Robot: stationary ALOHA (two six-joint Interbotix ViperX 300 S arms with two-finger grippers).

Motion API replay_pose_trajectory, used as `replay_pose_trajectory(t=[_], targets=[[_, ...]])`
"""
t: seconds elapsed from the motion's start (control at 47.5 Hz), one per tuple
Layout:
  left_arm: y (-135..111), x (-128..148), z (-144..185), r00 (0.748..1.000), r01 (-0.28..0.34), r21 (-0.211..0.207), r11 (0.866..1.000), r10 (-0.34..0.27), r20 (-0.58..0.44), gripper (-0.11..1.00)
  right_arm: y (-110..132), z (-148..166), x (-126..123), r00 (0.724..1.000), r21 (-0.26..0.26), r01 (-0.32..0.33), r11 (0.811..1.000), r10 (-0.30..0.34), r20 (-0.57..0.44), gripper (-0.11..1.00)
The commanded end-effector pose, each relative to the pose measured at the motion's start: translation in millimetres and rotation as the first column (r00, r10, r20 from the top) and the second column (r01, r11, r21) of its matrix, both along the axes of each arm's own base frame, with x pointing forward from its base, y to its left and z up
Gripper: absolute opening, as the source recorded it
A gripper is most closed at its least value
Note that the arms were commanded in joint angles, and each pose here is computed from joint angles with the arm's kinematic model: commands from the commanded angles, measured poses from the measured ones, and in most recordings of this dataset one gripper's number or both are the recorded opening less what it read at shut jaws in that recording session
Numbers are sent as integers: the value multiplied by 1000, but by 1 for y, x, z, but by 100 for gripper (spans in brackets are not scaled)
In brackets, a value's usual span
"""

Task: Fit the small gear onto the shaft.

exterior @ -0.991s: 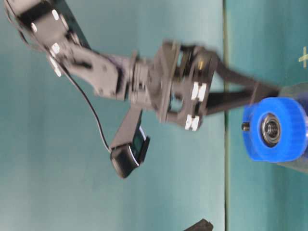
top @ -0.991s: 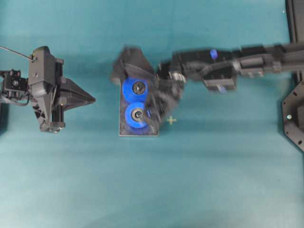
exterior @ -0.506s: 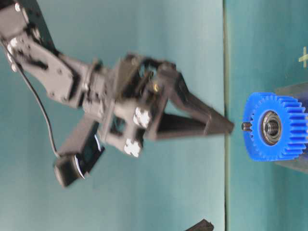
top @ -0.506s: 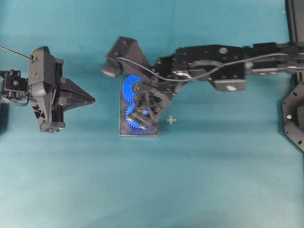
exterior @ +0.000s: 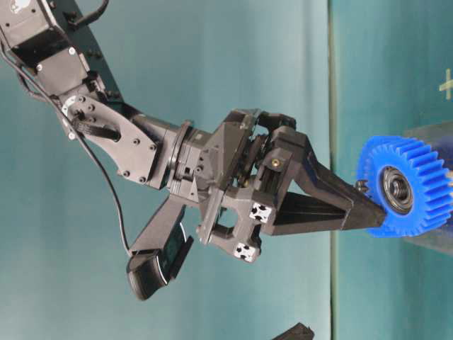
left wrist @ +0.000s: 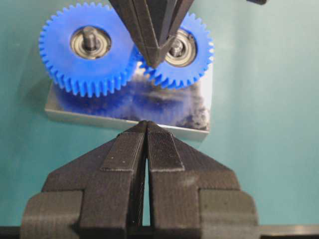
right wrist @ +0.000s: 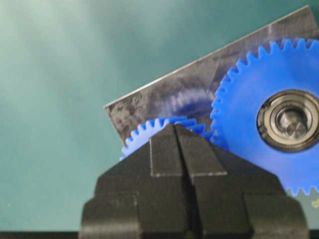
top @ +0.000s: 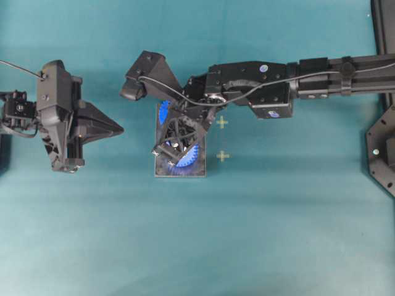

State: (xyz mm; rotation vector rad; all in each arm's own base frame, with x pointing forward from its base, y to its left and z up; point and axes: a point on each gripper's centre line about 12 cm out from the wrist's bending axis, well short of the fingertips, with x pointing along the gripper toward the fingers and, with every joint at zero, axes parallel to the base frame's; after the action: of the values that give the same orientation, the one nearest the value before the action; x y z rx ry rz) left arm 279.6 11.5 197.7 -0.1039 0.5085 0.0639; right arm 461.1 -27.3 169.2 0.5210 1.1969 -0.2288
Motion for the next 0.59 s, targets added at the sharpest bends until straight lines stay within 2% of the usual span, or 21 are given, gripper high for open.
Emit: replay_pose_trajectory(t=[0.0,0.358,0.569], targets=[[0,2,7,1000,3,2,1000,-3,26,0,-16,-6,-10,999,-7,19,1000,-19,-28,0],[0,2,7,1000,3,2,1000,-3,26,0,-15,-4,-27,999,-2,36,999,-37,-28,-1],[0,2,7,1000,2,1,1000,-2,28,0,7,7,-37,999,16,10,1000,-9,-46,-1]])
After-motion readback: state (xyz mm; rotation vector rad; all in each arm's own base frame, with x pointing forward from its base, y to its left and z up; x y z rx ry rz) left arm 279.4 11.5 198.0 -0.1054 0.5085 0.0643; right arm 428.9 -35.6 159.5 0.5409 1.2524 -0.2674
